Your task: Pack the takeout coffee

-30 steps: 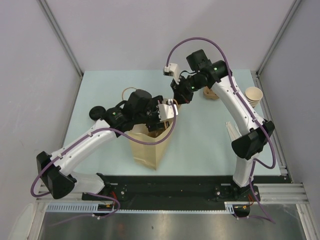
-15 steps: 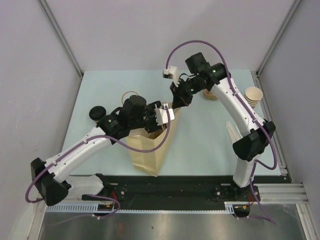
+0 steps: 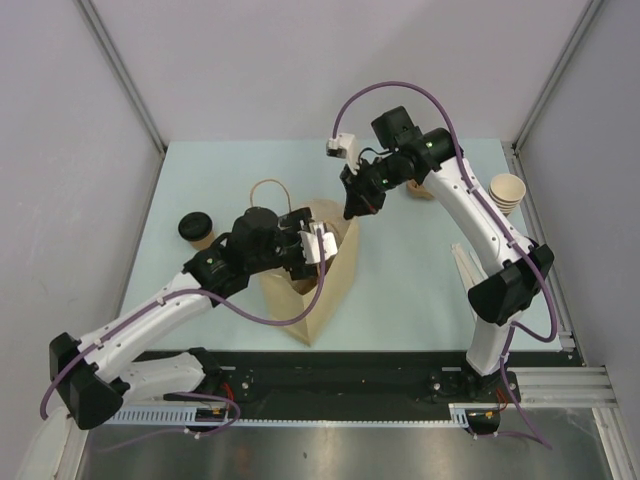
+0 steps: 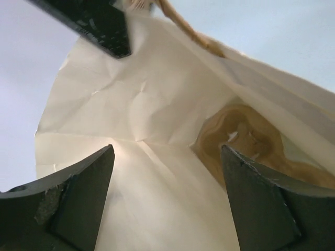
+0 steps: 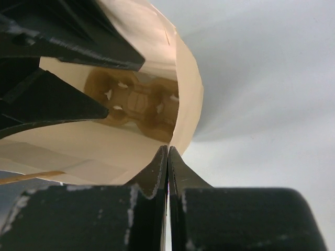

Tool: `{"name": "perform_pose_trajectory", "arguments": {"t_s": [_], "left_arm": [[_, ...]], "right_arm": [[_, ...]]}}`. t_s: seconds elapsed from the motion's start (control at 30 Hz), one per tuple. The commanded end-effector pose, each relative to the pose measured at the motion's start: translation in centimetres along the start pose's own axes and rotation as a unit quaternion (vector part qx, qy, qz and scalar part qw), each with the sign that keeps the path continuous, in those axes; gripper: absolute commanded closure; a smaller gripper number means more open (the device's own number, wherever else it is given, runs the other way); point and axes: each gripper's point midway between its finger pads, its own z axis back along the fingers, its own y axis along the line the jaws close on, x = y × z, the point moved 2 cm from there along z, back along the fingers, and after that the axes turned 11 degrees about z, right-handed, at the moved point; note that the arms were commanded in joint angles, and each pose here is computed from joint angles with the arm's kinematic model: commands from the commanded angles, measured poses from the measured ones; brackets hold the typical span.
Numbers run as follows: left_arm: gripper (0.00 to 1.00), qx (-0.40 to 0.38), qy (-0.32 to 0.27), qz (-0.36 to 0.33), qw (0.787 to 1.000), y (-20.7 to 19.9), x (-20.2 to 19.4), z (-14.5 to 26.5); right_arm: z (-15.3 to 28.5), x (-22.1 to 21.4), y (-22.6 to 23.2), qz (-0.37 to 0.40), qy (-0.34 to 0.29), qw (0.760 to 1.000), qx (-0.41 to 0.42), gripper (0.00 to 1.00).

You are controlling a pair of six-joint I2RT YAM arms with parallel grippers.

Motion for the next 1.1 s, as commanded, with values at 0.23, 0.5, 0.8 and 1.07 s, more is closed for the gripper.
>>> {"name": "perform_pose_trajectory", "arguments": {"t_s": [0.23, 0.5, 0.8, 1.07], "left_arm": [[0.12, -0.111, -0.053, -0.160, 0.980, -3.1, 1.0, 0.5], [0.09, -0.143, 0.013, -0.136, 0.980, -2.4, 1.0, -0.4], [0.05, -0.145, 0.055, -0.110, 0.982, -2.4, -0.1, 0.3], [0.38, -0.137, 0.051, -0.064, 0.987, -2.5, -0.6, -0.2]], "right_arm": [[1.2, 1.0, -0.5, 0.022, -0.018, 0.999, -0.033, 1.00], [1.4, 1.0, -0.4, 0.026, -0.016, 0.999, -0.034, 1.00], [1.9, 0.3, -1.0, 0.020, -0.009, 0.999, -0.041, 1.00], [4.0, 1.3, -1.2, 0.009, -0.045, 0.997, -0.054, 0.64]]}}
